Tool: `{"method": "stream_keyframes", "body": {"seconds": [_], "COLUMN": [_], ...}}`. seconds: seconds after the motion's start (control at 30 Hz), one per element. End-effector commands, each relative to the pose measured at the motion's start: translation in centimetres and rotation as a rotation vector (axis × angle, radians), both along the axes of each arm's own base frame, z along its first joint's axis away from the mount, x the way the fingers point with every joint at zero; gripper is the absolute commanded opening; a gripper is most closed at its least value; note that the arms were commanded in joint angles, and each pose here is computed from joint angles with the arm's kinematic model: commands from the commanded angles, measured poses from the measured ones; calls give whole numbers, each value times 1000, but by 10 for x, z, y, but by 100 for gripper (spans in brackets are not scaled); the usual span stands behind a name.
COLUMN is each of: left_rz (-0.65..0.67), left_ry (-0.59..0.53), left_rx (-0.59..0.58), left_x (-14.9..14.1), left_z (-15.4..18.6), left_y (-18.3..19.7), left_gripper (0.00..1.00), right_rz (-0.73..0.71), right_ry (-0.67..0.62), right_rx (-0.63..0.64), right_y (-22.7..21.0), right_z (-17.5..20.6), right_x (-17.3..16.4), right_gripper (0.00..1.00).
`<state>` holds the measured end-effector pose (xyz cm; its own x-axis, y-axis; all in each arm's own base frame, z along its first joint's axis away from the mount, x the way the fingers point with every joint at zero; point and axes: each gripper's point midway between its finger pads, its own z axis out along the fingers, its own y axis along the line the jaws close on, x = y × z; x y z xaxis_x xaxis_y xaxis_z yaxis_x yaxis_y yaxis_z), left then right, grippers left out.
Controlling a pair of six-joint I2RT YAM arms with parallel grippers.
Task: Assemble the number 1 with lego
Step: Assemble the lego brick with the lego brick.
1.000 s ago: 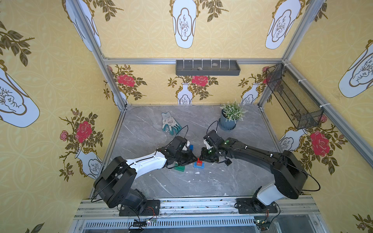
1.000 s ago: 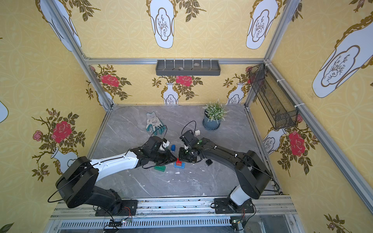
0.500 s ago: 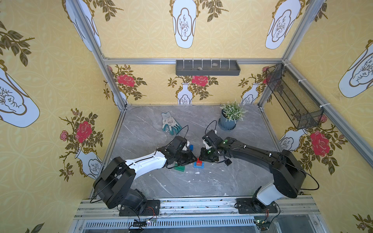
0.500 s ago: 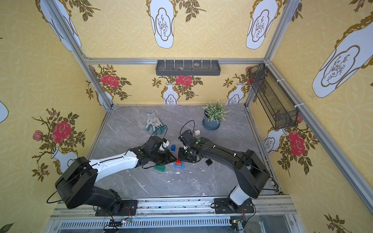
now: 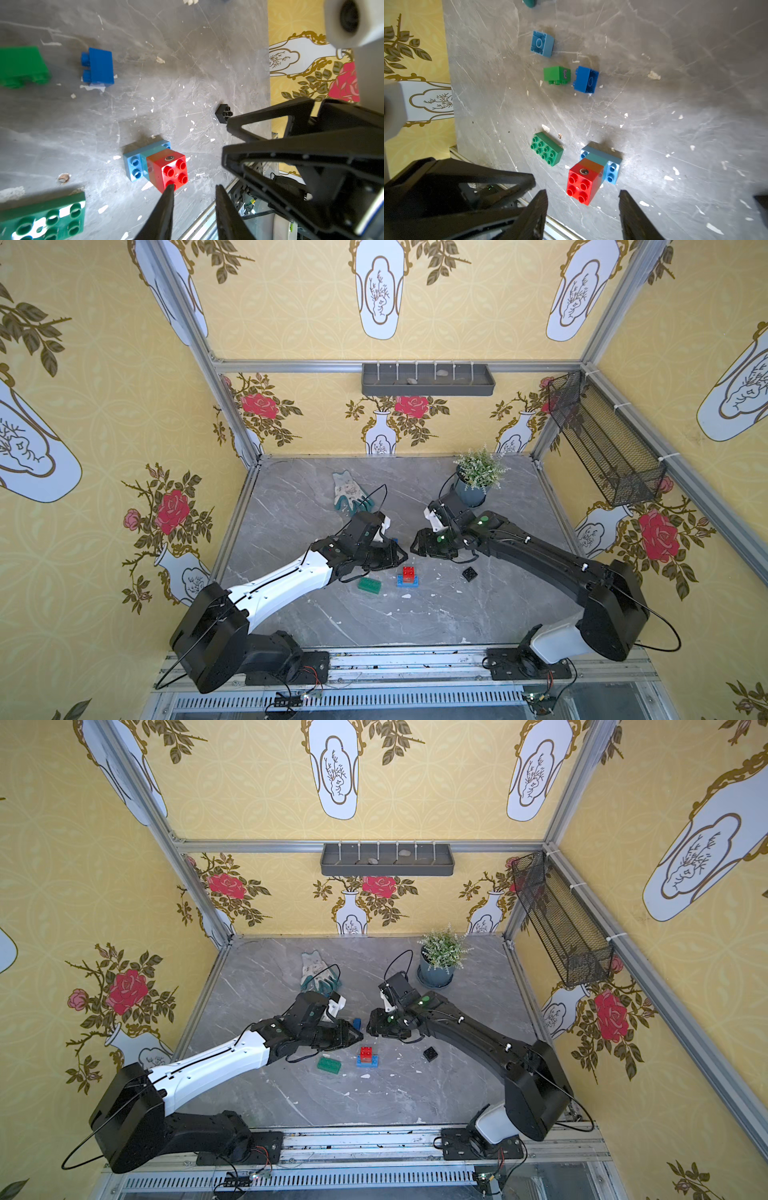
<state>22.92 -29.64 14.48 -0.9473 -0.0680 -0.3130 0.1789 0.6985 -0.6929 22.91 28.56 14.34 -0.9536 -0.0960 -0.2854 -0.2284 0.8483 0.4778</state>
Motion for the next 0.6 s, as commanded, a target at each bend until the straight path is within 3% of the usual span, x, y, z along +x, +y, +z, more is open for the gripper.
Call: {"method": "stream_keyframes", "body": {"seconds": [0.0, 0.3, 0.57], "left_rz": [50, 215, 342], "left_ry": [-73, -170, -225], "left_rx": [10, -3, 15], "left_x": [8, 20, 21], "left_z": [6, 17, 21], "left_y": [11, 48, 83], "left_gripper": [38, 42, 45], "right_rz": [-99, -371, -377], "right_ry": [-38, 84, 162], "right_rx": [-177, -270, -194], "right_y": [-54, -149, -155], "right_z": [-18, -59, -90], "right_x": [5, 8, 14], "right_gripper": [61, 70, 78]}}
